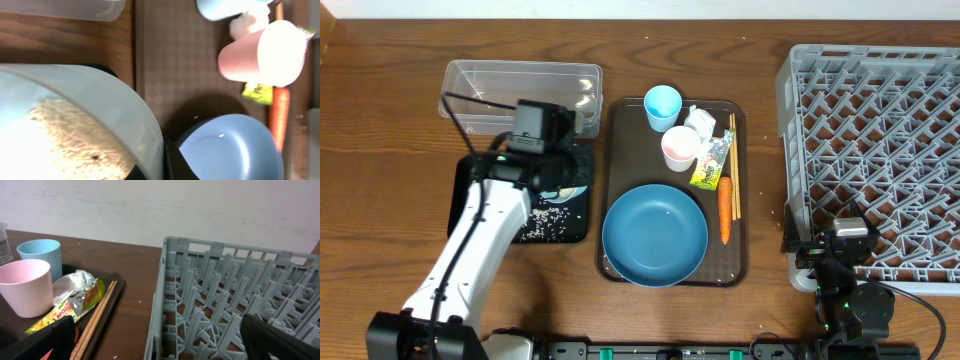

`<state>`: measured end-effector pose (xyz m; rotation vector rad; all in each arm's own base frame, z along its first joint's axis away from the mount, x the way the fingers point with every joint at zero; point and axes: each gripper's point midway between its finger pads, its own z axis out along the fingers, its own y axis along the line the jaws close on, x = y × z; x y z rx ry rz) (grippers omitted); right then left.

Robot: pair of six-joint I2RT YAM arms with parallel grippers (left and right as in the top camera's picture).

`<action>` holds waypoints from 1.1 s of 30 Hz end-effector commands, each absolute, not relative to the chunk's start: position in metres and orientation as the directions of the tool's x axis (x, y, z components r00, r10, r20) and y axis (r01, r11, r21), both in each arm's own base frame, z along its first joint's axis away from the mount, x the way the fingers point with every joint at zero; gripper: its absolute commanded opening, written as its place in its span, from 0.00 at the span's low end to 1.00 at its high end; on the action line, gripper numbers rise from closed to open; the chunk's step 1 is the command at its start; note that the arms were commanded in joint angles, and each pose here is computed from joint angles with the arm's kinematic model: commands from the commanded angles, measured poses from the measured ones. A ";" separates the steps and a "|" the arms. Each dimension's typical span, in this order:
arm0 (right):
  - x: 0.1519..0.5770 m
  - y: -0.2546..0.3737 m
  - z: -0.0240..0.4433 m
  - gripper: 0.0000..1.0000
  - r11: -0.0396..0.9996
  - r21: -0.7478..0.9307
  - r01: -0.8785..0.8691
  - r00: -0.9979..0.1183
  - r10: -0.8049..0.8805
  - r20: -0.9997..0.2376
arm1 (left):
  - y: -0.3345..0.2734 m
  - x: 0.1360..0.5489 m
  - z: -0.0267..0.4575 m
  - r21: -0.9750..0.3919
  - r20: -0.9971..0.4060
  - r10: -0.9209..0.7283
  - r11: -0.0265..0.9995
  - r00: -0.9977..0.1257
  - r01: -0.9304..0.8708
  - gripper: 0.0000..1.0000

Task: Sort waste into correct bins and load items into the dishwasher rack
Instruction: 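Lift the light-blue bowl and tilt it to shake out remaining rice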

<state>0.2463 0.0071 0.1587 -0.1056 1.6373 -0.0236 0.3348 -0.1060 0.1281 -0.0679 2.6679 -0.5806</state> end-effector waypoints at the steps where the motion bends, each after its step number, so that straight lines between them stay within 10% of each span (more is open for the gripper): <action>1: 0.246 0.004 0.158 0.99 0.997 -0.071 -0.039 -0.067 -0.074 -0.995 | -0.106 0.333 0.138 -0.554 -0.322 -0.206 0.833 -0.924 0.007 0.06; 33: 0.246 0.004 0.158 0.99 0.997 -0.071 -0.039 -0.067 -0.074 -0.995 | -0.044 0.325 0.176 -0.967 -0.106 -0.455 0.254 -0.884 -0.015 0.06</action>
